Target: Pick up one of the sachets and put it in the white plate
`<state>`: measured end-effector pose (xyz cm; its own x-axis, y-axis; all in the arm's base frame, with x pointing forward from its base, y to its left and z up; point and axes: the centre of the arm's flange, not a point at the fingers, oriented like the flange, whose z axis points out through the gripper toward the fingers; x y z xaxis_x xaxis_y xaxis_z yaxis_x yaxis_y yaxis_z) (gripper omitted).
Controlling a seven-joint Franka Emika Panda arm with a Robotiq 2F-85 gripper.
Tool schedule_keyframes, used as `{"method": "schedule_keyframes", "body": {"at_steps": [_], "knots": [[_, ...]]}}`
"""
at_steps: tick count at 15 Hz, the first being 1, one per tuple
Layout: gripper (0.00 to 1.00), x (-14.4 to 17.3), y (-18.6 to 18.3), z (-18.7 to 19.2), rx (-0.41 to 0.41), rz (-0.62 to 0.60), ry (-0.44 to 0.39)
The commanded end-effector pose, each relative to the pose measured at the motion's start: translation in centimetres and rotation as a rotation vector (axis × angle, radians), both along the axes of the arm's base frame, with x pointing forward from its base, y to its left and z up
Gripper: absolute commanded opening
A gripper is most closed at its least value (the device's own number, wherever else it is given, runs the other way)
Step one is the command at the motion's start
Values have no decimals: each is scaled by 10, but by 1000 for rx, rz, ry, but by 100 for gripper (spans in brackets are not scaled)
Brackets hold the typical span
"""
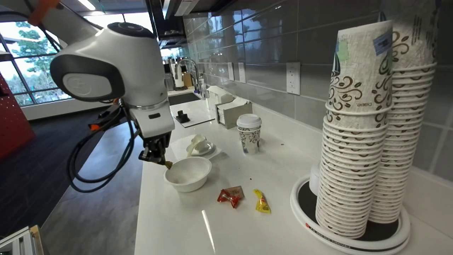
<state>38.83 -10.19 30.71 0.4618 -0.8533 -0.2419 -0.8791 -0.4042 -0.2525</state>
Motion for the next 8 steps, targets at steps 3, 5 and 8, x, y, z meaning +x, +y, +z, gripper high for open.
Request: {"method": "schedule_keyframes", "body": {"at_steps": [3, 5, 8], "knots": [[1, -4, 1, 0, 2, -15, -7], [1, -5, 0, 0, 2, -18, -8], [0, -5, 0, 0, 2, -18, -8]]}}
